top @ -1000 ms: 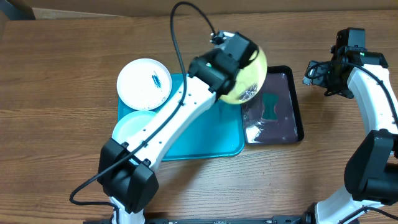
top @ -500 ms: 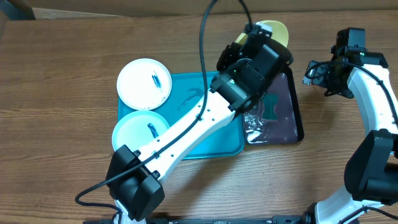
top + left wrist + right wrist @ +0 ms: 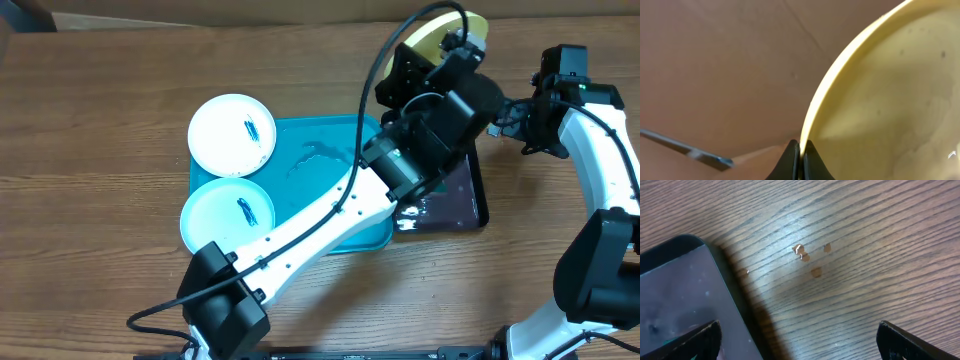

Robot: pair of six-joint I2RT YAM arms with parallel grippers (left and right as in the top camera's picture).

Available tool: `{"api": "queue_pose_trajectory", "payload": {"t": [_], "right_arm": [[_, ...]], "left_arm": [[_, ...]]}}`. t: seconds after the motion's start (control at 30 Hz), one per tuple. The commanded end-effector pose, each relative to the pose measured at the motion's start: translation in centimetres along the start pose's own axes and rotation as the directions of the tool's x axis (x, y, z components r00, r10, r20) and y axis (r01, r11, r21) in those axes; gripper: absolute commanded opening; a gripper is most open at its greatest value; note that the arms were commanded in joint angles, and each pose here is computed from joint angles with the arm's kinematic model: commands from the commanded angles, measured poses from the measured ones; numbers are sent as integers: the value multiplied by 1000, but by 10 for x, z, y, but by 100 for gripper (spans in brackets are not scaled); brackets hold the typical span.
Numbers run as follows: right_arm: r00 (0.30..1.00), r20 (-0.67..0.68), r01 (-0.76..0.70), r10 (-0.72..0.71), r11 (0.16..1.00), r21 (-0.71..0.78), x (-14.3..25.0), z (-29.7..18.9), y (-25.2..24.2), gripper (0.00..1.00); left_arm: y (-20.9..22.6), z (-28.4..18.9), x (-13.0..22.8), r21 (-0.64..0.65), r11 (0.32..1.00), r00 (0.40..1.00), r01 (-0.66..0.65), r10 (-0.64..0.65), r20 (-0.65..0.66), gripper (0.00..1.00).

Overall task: Clean dirty plates on tray and stack at the side
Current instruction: 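Carry the yellow plate left and set it on the table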

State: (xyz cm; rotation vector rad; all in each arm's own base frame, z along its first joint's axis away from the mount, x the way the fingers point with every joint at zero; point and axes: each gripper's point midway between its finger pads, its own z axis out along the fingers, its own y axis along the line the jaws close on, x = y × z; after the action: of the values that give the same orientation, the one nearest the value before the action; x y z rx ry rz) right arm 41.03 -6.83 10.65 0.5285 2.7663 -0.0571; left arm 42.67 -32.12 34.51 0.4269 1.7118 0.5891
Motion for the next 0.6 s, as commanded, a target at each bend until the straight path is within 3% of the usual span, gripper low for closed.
{"api": "queue_pose_trajectory", "payload": {"t": [0.0, 0.23, 0.57], "right_arm": [[1000, 13, -1, 1, 1000, -9, -5, -3, 2, 100], [1000, 13, -1, 1, 1000, -9, -5, -3, 2, 100], [1000, 14, -1, 1, 1000, -9, -5, -3, 2, 100]], "left_arm": [[10, -11, -18, -65, 996, 998, -56, 58, 27, 4], [21, -21, -46, -103, 994, 993, -27, 38, 109, 4], [20, -21, -46, -101, 994, 993, -28, 39, 108, 4]]}}
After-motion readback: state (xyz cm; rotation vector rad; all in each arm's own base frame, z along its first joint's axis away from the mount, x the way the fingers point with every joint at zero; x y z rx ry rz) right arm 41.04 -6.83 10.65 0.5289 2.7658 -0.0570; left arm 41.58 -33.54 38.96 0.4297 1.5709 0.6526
